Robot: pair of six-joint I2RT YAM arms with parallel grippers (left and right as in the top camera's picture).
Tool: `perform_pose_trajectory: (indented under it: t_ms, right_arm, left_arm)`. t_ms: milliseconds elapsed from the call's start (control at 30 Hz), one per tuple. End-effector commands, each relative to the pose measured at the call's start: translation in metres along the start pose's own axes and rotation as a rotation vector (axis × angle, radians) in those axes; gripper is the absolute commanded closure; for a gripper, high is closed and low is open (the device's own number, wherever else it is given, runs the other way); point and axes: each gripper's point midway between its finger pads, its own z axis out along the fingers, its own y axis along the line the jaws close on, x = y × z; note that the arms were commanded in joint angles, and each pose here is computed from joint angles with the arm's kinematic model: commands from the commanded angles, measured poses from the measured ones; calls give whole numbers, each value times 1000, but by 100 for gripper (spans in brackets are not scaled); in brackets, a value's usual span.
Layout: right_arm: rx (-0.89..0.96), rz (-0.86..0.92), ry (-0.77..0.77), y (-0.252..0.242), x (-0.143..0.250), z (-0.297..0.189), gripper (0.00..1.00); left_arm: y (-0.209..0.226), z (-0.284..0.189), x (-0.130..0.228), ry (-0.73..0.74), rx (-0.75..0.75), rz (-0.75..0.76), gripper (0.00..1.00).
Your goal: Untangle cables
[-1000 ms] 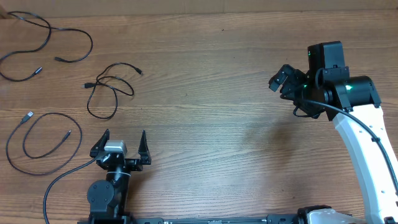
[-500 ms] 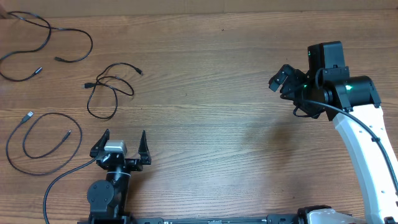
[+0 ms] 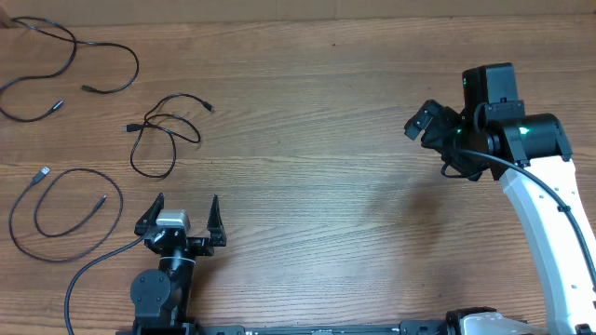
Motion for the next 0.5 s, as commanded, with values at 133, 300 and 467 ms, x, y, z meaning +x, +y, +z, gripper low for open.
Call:
perform_pose_trajectory:
  t_ms: [133,300,467]
  right_arm:
    - [-26,-9,-51,1,-4,-16,0]
    - [-103,-19,-144,3,-3,-38,0]
    - [-238,-37,-306,-1,6,-69,0]
  left_arm:
    - [1,0,1,-6,-5,20,0]
    - [1,0,1,-6,-5,20,0]
    - [1,0,1,-6,-5,20,0]
